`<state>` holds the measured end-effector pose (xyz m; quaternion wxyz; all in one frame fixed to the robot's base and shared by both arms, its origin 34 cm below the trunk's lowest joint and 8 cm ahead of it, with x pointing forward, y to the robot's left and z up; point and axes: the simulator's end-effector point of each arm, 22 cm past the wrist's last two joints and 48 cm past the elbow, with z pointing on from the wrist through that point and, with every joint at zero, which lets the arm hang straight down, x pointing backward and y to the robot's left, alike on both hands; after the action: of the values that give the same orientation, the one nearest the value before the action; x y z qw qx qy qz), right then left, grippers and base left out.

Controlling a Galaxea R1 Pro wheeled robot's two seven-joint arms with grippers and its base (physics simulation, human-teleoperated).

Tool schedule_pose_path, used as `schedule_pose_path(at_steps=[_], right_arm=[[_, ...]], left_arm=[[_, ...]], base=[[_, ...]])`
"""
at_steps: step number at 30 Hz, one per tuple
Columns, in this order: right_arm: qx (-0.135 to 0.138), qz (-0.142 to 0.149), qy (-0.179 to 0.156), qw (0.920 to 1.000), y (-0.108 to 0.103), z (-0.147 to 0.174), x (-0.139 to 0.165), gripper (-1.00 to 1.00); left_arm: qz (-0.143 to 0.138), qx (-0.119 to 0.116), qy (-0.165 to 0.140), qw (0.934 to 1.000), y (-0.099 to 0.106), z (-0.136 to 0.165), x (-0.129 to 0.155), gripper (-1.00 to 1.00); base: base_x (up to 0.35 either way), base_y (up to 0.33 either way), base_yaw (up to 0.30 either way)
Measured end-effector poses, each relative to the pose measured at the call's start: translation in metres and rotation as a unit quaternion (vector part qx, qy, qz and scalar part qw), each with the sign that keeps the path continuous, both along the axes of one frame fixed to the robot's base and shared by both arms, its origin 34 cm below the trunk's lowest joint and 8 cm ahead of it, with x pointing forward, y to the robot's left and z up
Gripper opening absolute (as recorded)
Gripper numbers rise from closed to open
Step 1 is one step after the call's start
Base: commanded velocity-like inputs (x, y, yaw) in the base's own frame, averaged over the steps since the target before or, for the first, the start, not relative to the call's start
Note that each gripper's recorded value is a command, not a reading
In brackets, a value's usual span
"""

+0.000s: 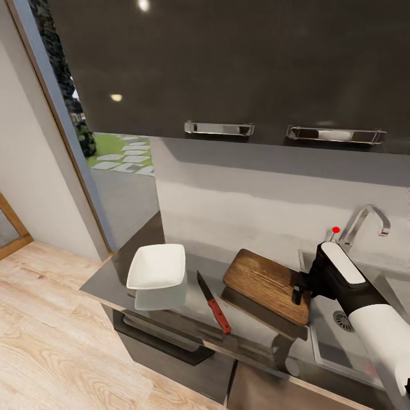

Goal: In the kitchen, take the Vidalia onion out of the sink, dice it on the chopping board with the paring knife, put the diced onion into the bowl on the countertop, then place both the paring knife and the chopping board into the sink.

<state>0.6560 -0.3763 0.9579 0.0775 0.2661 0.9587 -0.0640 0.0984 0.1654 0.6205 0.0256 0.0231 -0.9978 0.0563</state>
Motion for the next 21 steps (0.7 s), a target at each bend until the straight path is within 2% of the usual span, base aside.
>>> schedule_pose_path(at_steps=[8,21], right_arm=[[0.0,0.0,0.0,1.0,0.0,0.0001,0.0,-1.0],[0.0,0.0,0.0,1.0,0.0,0.0,0.0,-1.0]], left_arm=[[0.0,0.001,0.0,1.0,0.0003,0.0,0.0,1.0],[0.0,0.0,0.0,1.0,0.0002,0.0,0.0,1.0]], base=[[0.0,-0.079,0.071],[0.0,-0.009,0.201]])
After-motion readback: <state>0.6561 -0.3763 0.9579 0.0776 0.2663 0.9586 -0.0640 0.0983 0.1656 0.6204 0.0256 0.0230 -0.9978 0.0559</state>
